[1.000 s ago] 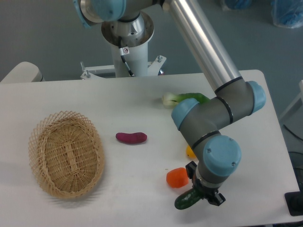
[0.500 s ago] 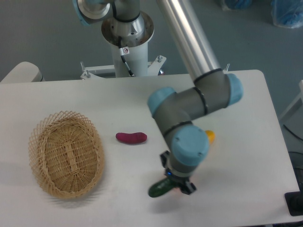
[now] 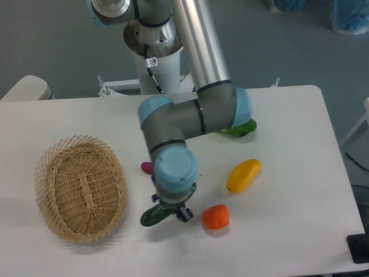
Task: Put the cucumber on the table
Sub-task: 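Lower the cucumber onto the table beside the basket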
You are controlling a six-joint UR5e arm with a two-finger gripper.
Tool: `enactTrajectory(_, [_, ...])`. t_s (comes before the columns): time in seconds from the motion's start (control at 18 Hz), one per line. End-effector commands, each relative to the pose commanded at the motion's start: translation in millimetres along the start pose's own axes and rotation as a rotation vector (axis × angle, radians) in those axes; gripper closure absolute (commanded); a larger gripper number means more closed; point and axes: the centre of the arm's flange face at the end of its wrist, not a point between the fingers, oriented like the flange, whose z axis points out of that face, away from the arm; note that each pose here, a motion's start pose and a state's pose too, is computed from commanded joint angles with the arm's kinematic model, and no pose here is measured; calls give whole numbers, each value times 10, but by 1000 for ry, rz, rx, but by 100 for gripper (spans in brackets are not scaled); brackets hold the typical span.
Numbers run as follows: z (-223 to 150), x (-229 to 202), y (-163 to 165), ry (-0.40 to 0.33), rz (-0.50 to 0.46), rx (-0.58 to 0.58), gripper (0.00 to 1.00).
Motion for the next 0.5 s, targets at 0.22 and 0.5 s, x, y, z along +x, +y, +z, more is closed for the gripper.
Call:
enactTrajectory(0.22, [101,-27,-6,1,-32,-8,87])
enactTrajectory(0.5, [216,-36,4,13,-31,-15,56])
